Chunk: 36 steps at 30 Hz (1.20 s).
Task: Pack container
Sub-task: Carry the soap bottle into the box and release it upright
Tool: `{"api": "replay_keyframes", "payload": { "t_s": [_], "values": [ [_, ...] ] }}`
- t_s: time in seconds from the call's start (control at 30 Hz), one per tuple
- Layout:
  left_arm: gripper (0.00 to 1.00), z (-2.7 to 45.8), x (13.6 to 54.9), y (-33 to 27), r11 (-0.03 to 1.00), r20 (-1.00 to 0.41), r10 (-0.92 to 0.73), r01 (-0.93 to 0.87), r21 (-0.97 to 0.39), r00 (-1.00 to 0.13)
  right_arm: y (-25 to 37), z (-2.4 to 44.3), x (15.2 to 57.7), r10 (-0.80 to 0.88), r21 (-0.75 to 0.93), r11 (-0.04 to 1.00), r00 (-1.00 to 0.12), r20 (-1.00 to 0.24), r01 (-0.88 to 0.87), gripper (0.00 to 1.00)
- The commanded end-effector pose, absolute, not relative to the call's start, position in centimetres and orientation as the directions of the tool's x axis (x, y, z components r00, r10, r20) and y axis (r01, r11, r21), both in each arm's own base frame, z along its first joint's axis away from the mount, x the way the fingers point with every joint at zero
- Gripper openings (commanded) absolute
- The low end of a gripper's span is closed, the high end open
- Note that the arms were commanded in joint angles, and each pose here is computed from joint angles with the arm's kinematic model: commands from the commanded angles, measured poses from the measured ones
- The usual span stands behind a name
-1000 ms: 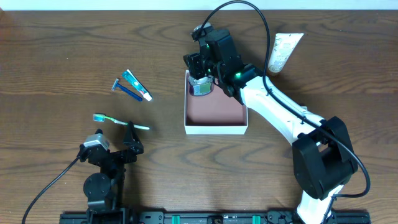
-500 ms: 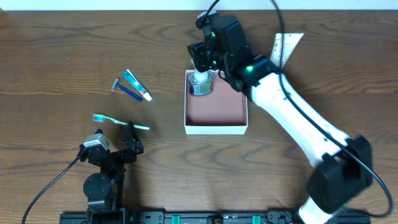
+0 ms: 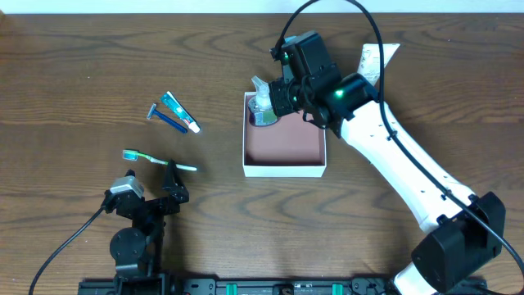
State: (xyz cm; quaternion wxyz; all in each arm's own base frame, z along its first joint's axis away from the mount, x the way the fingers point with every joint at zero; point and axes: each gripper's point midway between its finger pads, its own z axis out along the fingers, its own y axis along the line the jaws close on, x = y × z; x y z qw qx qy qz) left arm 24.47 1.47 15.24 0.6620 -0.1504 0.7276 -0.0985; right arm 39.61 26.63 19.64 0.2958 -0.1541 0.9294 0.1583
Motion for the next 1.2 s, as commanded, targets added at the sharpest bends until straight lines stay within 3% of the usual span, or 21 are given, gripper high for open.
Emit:
{"api": "replay_keyframes", "payload": {
  "t_s": [0.0, 0.33, 0.47, 0.63, 0.83, 1.0, 1.17],
  "values": [
    [0.98, 13.8, 24.4, 1.2, 0.941, -0.933, -0.337, -0.090, -0.327, -0.128, 27.8, 17.4, 38.3, -0.232, 0.192, 0.895, -0.789, -0.569, -0.402, 0.02],
    [0.98, 13.8, 24.4, 1.2, 0.941, -0.933, -0.337, -0.090, -0.327, -0.128, 28.6, 13.3, 36.3, -0.269, 0.187, 0.887, -0.801, -0.535, -0.422, 0.02],
    [0.98, 13.8, 24.4, 1.2, 0.941, -0.933, -0.337, -0.090, -0.327, -0.128, 29.4, 12.5, 35.4, -0.357, 0.144, 0.852, -0.760, -0.543, -0.503, 0.01],
    [0.98, 13.8, 24.4, 1.2, 0.941, -0.933, -0.337, -0.090, -0.327, -0.128, 31.3, 12.2, 34.1, -0.576, 0.003, 0.706, -0.577, -0.579, -0.708, 0.01],
    [0.98, 13.8, 24.4, 1.2, 0.941, -0.933, -0.337, -0.090, -0.327, -0.128, 32.2, 12.2, 34.2, -0.740, -0.182, 0.537, -0.356, -0.571, -0.824, 0.02],
    [0.98, 13.8, 24.4, 1.2, 0.941, -0.933, -0.337, -0.090, -0.327, -0.128, 32.4, 11.1, 34.4, -0.863, -0.322, 0.316, -0.129, -0.489, -0.893, 0.19],
    [0.98, 13.8, 24.4, 1.2, 0.941, -0.933, -0.337, -0.089, -0.327, -0.128, 32.3, 9.5, 34.8, -0.901, -0.363, 0.215, -0.040, -0.433, -0.907, 0.14]
  ]
}}
